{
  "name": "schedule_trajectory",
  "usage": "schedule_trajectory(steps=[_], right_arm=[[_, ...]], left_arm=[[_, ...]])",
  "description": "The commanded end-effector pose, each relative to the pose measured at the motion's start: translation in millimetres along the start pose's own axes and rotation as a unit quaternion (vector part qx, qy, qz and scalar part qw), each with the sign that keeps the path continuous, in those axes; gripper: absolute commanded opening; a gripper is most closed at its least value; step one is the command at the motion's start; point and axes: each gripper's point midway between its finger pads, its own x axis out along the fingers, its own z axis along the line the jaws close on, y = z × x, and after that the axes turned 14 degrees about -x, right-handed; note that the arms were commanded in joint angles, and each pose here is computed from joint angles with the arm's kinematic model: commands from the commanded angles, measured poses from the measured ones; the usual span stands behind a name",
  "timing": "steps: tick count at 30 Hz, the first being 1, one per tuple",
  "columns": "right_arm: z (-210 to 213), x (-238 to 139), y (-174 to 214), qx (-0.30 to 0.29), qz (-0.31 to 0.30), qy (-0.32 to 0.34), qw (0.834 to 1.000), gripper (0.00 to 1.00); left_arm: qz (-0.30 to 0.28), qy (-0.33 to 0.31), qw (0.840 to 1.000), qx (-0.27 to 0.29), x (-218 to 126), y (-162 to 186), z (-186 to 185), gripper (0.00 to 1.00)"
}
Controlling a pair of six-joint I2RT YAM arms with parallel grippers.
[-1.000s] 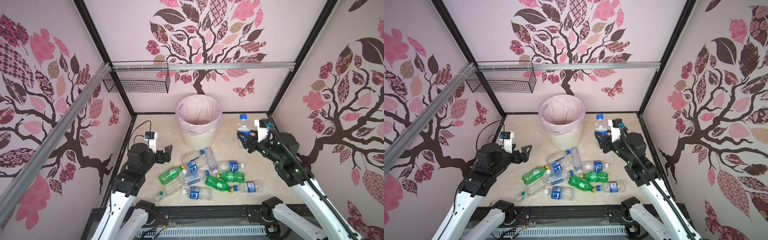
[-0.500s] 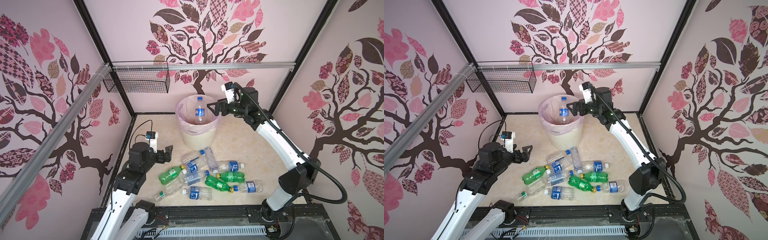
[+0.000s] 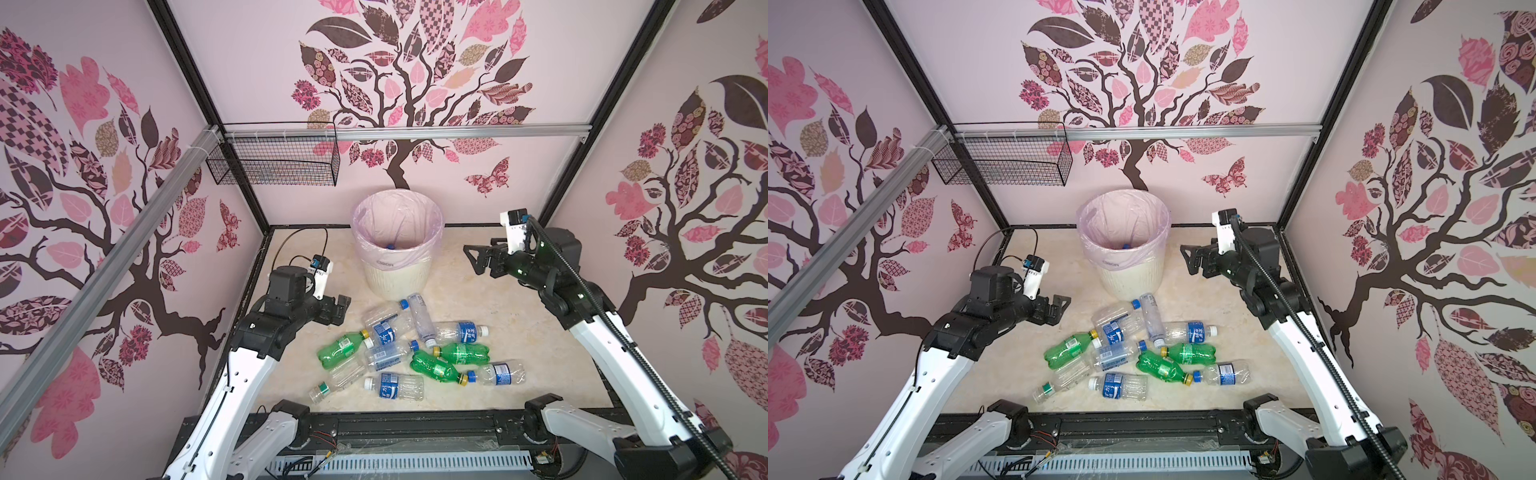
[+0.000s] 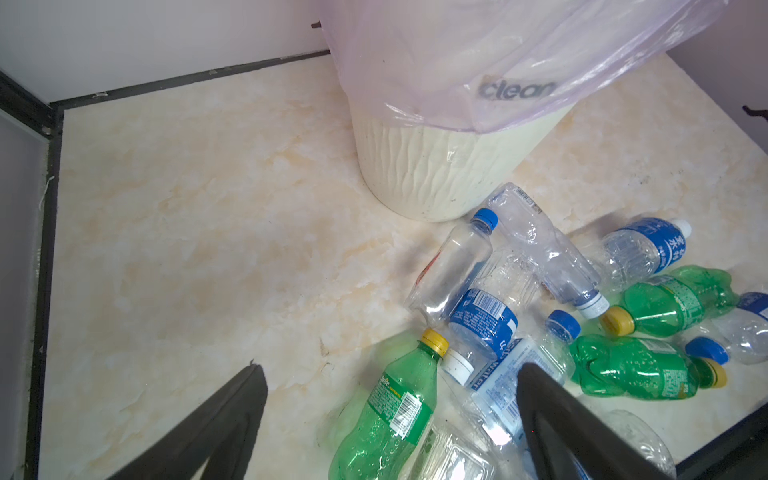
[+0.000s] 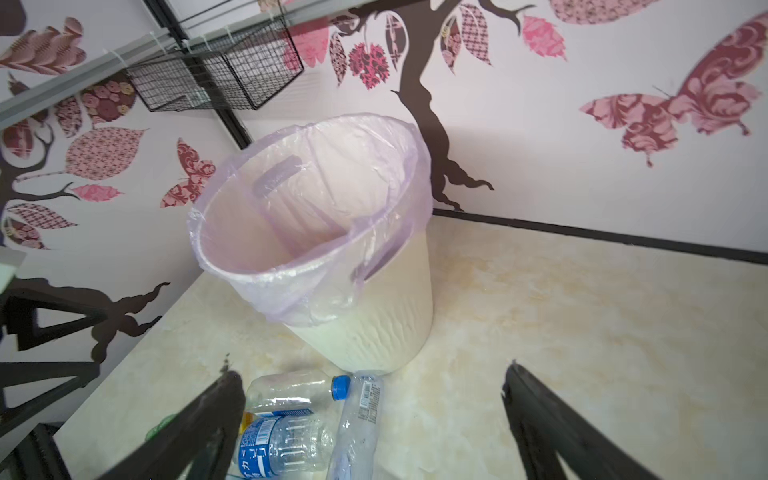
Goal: Throw the plastic bottles in the bin
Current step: 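Withdraw right gripper from the bin while left gripper reaches a green yellow-capped bottle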
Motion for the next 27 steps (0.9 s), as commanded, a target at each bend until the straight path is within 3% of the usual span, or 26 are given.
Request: schedule_trajectory(steps=[1, 8, 14, 21, 27], right_arm=[[-24, -5, 40, 0.039, 0.023, 0.073, 0.996, 1.00], [-30, -4, 81, 0.058, 0.026, 0.094, 0.994, 1.00], [-31, -5, 93, 0.064, 0.027, 0.098, 0.993, 1.00], [-29, -9, 89, 0.064, 0.019, 0.094, 0.993, 1.00], [-31, -13, 86, 0.063, 0.013, 0.104, 0.993, 1.00]], left_arm=[[0.044, -0.012, 0.999, 0.030, -1, 8, 4, 0.98], [0.124, -0.013, 0.990, 0.063, 19, 27, 1, 0.98], [0.214, 0.009, 0.966, 0.143, 38, 72, -17, 0.98], [0.260, -0.044, 0.952, 0.157, 66, 91, 5, 0.97], [0.297, -0.047, 0.940, 0.160, 91, 109, 10, 0.95]])
